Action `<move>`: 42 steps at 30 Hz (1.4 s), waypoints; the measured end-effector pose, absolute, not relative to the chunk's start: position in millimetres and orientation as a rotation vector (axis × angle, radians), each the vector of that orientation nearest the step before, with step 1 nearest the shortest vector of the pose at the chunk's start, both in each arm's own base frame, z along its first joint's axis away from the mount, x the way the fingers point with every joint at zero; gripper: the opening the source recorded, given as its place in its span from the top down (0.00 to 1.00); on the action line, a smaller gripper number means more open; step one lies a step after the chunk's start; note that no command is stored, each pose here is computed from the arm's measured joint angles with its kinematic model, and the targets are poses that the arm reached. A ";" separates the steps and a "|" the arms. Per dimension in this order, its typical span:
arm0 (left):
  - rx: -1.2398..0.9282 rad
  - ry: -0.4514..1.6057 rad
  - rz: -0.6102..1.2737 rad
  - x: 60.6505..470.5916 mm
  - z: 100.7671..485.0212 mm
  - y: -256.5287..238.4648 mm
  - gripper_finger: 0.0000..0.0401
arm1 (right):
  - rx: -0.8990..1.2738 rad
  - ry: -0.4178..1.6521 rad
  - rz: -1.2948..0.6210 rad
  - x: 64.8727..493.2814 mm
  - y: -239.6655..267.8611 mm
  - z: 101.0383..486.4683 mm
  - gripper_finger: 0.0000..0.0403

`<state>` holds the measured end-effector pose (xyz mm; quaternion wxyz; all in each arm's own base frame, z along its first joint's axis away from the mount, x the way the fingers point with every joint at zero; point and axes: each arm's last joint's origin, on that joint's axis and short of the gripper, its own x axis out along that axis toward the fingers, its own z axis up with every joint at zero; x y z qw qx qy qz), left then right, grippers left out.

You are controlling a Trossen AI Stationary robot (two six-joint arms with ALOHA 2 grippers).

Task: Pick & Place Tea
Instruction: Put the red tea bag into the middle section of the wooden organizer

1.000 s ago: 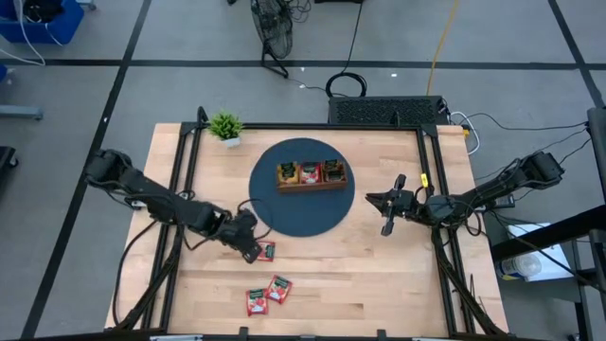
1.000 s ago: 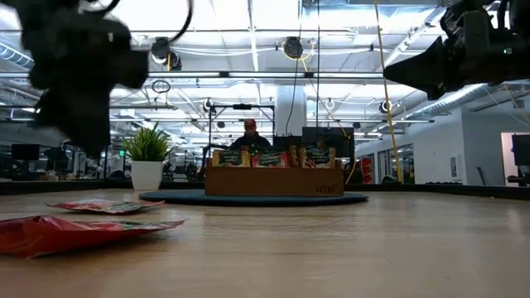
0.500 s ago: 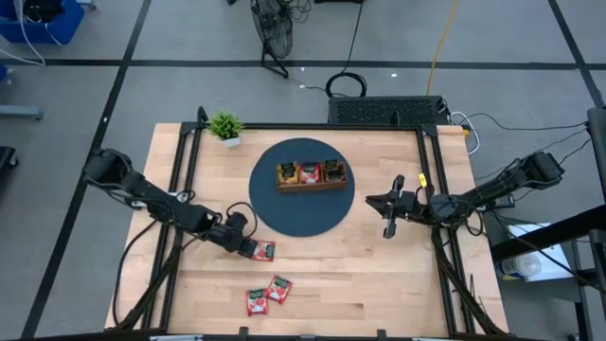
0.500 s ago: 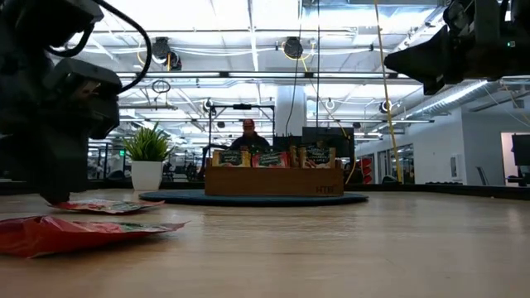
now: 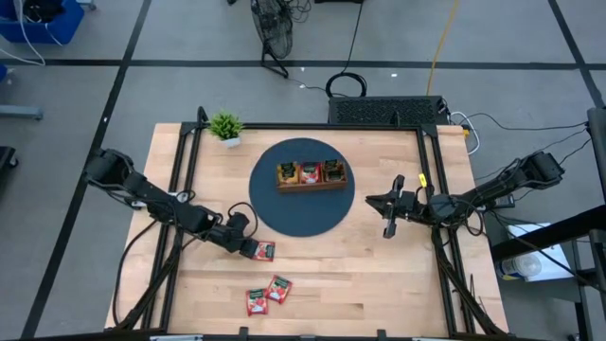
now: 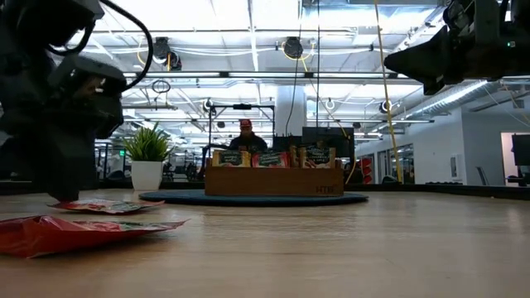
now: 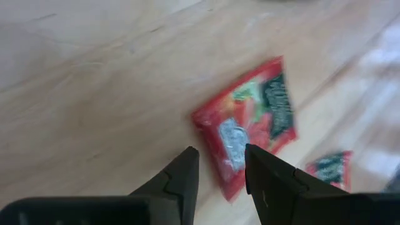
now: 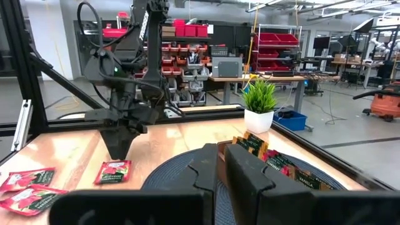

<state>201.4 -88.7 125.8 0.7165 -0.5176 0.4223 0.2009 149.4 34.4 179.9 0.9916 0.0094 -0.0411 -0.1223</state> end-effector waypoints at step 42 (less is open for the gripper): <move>-0.068 1.075 0.030 283.0 156.4 -119.7 0.67 | -0.002 -0.073 -0.247 149.4 34.4 178.9 0.96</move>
